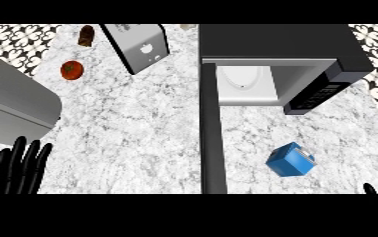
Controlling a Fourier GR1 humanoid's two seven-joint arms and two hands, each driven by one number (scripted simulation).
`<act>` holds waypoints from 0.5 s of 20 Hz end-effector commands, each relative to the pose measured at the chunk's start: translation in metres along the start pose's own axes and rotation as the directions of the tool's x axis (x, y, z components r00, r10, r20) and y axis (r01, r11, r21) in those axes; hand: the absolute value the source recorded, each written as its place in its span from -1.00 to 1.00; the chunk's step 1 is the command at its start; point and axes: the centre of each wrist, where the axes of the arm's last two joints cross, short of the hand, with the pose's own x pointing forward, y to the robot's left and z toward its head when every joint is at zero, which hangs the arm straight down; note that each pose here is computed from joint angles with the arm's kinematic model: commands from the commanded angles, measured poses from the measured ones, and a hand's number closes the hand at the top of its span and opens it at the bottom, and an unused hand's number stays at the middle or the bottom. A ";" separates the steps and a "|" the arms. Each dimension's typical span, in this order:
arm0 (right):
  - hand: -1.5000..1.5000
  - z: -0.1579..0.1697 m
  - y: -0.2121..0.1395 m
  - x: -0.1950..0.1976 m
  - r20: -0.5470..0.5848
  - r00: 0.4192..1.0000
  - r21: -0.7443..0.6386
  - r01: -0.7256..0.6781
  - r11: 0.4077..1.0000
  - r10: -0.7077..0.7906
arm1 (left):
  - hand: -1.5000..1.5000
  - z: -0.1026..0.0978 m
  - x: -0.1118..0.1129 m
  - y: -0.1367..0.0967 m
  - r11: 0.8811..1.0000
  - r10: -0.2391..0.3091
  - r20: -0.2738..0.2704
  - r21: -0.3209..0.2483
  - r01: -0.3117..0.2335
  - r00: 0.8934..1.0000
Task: Pick up the milk, place it into the microwave and close the microwave
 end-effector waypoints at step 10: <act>-1.00 -0.001 -0.021 -0.065 0.042 0.999 -0.016 -0.012 1.000 0.013 | -1.00 0.013 -0.010 0.006 1.000 0.001 0.005 -0.025 -0.001 1.000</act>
